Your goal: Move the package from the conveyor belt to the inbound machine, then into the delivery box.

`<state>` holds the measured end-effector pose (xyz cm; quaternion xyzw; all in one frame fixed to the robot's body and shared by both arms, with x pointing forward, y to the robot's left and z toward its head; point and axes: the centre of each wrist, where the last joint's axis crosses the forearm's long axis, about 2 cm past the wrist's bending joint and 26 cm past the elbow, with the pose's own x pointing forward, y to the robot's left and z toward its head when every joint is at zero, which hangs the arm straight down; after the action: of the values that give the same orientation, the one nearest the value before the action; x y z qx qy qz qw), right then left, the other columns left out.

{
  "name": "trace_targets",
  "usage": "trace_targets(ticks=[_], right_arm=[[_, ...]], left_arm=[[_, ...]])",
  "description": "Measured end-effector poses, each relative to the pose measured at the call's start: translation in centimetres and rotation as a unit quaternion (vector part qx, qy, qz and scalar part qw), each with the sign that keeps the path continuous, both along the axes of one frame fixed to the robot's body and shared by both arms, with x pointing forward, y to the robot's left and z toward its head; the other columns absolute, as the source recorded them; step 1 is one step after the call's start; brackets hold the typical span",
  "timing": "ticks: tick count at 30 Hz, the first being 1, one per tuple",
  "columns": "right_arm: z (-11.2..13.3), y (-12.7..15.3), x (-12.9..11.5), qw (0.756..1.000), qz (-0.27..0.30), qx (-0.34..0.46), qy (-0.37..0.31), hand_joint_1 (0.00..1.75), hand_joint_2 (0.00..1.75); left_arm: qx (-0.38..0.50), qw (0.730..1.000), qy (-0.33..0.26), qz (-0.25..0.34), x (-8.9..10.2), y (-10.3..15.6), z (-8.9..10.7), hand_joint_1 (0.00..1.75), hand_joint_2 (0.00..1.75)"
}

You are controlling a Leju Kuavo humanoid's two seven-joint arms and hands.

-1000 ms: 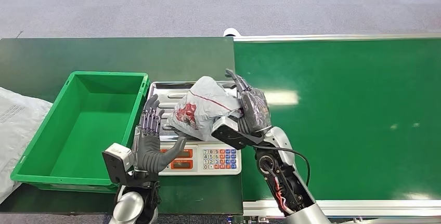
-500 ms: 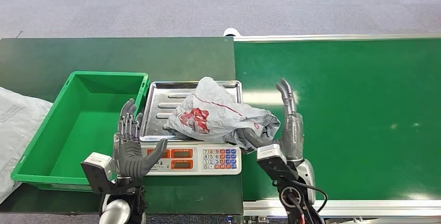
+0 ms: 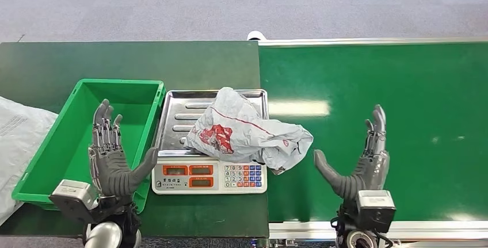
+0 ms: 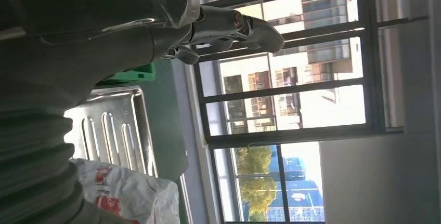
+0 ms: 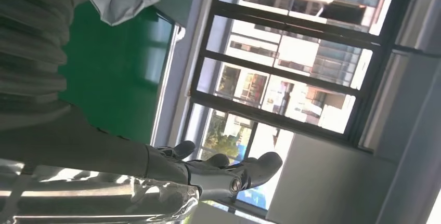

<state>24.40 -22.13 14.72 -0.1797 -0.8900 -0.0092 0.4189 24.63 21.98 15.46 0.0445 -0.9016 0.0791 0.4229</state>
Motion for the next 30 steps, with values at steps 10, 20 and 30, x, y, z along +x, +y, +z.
trace_targets(ticks=[10,20,30], right_arm=[[1.4,0.4,-0.8,0.997,-0.026,0.005,-0.069,0.0,1.75],[4.0,3.0,-1.5,0.988,-0.041,-0.027,-0.147,0.0,1.75],[4.8,3.8,-1.6,0.987,-0.035,-0.023,-0.157,0.0,1.75]], left_arm=[[0.188,0.98,-0.028,-0.051,2.4,-4.2,4.0,0.0,1.75],[0.338,0.932,0.072,-0.107,7.1,-9.4,3.0,0.0,1.75],[0.431,0.872,0.158,-0.173,9.5,-11.9,0.0,0.76,1.75]])
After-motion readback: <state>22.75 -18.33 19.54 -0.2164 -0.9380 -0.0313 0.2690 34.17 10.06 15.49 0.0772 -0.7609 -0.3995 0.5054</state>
